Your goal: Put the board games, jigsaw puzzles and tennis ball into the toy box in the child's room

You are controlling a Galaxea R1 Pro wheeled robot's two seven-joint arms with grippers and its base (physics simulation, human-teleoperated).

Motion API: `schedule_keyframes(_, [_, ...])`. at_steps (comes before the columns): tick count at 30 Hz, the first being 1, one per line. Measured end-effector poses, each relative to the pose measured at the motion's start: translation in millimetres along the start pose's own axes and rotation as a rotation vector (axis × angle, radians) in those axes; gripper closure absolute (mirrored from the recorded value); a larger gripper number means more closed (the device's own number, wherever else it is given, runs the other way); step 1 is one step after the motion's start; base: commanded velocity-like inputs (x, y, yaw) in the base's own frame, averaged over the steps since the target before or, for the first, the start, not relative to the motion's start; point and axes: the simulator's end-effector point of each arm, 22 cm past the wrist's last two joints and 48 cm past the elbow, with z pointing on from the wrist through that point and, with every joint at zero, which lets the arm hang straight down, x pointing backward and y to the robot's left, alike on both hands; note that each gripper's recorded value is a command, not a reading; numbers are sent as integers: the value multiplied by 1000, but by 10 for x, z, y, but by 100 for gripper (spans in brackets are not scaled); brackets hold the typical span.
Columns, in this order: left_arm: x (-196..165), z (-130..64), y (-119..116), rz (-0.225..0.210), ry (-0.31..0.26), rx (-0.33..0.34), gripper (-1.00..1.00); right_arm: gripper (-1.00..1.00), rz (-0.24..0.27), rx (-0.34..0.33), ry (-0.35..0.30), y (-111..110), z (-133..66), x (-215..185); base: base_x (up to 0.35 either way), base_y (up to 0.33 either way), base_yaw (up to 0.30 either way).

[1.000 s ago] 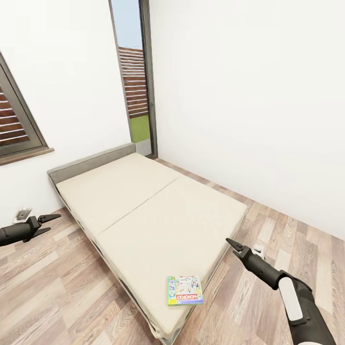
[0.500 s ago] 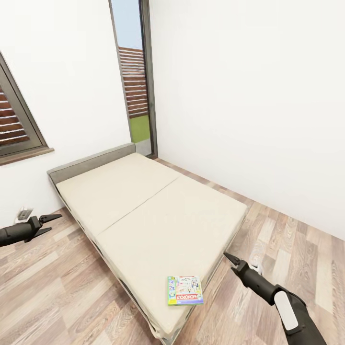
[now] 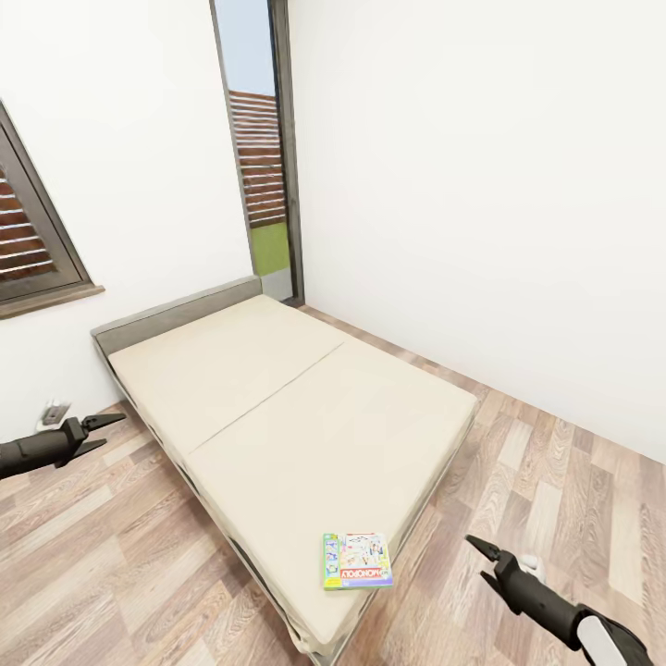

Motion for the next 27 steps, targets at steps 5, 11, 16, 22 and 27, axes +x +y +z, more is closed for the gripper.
schedule_keyframes(5, [7, 7, -5, 0, 2, 1, -100, -100, -12, -11, -9, -35, -40, -17, 0, 0, 0])
schedule_keyframes(11, [7, 6, -4, -1, 2, 1, -100, -100, -34, -64, 4, 90, -34, 16, 0, 0, 0])
schedule_keyframes(16, [11, 13, -9, -2, 2, 3, -100, -100, -54, -85, 1, 155, -11, 29, 0, 0, 0])
schedule_keyframes(22, [44, 52, -28, -4, 6, 9, -100, -100, -111, -94, 24, 238, 44, 83, 0, 0, 0])
schedule_keyframes(27, [51, 62, -32, -4, 7, 9, -100, -100, -128, -96, 33, 263, 54, 95, 0, 0, 0])
